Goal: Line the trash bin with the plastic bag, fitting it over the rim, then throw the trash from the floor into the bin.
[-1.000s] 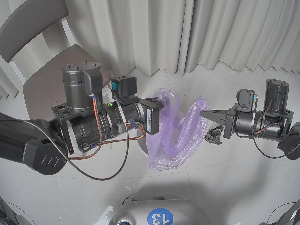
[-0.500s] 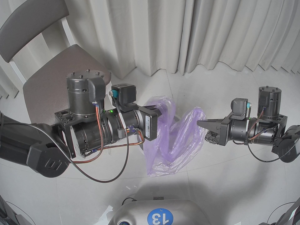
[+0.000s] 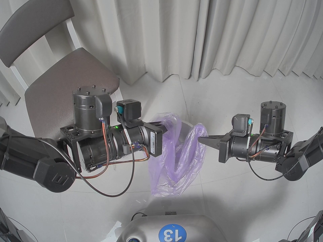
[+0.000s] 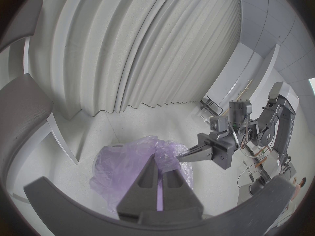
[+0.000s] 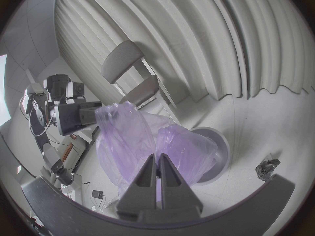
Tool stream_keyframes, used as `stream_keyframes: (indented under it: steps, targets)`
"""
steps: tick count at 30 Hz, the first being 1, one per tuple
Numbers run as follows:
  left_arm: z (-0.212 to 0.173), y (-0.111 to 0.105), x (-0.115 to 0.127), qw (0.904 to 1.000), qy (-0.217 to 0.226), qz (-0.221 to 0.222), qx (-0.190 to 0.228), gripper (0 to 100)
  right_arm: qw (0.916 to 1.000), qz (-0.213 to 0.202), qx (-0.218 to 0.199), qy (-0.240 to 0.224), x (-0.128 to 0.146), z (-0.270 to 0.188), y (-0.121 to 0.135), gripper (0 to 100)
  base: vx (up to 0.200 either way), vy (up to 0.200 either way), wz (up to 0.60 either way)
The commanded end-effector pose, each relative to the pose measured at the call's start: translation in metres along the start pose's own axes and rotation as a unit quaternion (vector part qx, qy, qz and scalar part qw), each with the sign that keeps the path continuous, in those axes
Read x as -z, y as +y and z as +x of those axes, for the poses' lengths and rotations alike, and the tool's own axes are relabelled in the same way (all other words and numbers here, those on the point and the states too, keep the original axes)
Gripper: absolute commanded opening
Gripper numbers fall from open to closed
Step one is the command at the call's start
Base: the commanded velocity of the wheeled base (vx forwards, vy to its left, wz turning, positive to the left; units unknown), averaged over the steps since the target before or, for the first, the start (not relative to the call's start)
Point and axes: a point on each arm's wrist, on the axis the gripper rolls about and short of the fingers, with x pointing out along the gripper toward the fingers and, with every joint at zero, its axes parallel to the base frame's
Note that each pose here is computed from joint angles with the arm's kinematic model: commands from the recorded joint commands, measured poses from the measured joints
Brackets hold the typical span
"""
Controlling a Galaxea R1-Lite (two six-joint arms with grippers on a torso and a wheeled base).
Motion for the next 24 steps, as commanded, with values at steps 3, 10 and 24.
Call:
stream_keyframes:
  steps: [3, 10, 24]
  targets:
    - [0.011, 0.004, 0.009, 1.0000, -0.001, -0.003, 0.002, 0, 0.9998, 0.014, 0.006, 0.012, 0.009, 0.007, -0.007, 0, 0.000, 0.000, 0.00]
    - [0.023, 0.006, 0.015, 1.0000, 0.005, -0.004, 0.007, 0, 0.9990, 0.034, 0.027, 0.009, 0.021, 0.013, -0.028, 0, 0.000, 0.000, 0.00]
    - [0.065, 0.017, 0.014, 0.9998, 0.000, -0.005, 0.020, 0, 0.9959, 0.068, 0.059, 0.008, 0.039, 0.008, -0.056, 0, 0.000, 0.000, 0.00]
